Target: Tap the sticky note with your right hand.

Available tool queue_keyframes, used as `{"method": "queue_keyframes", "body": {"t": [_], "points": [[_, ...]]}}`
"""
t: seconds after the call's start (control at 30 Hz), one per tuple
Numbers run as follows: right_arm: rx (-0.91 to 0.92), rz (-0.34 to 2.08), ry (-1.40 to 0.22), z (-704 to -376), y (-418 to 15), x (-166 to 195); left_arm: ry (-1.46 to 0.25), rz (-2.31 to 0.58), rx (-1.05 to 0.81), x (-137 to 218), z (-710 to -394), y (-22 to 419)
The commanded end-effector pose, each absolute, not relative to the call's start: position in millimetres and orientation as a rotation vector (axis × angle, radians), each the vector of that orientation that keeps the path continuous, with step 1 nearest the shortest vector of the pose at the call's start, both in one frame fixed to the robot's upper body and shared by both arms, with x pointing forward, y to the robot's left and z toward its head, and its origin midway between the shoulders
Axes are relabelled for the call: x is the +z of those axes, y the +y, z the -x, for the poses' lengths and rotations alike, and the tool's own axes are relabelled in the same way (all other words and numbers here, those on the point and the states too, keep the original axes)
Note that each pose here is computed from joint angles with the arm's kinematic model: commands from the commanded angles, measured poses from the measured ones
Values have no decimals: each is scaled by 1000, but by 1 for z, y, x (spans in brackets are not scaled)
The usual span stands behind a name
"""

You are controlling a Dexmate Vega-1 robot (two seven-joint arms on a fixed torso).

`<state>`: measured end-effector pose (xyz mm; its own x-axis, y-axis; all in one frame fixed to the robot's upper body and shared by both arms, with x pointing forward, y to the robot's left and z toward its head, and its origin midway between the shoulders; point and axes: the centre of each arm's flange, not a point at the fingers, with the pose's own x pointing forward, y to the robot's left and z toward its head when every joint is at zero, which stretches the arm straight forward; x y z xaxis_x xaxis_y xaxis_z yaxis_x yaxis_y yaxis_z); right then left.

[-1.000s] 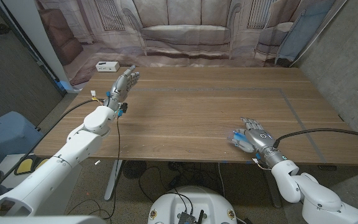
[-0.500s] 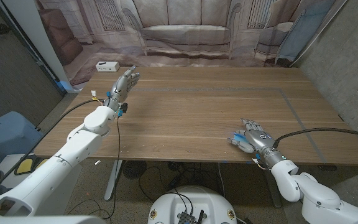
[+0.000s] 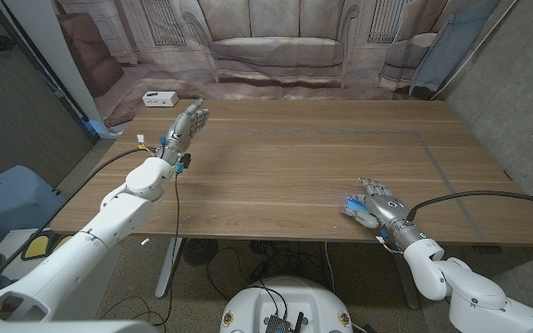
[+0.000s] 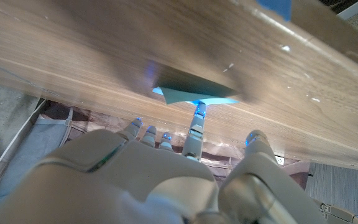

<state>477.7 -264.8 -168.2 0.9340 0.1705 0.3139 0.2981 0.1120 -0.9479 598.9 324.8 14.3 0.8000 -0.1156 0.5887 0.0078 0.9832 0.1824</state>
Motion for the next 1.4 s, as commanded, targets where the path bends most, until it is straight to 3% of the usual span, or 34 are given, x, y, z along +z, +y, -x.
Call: {"method": "queue_keyframes", "body": {"t": [0.03, 1.4], "points": [[-115, 1451, -372, -477, -269, -169, -643, -174, -72, 15, -600, 324], [-164, 1409, -328, -472, -287, -175, -636, -177, -89, 17, -607, 315]]}}
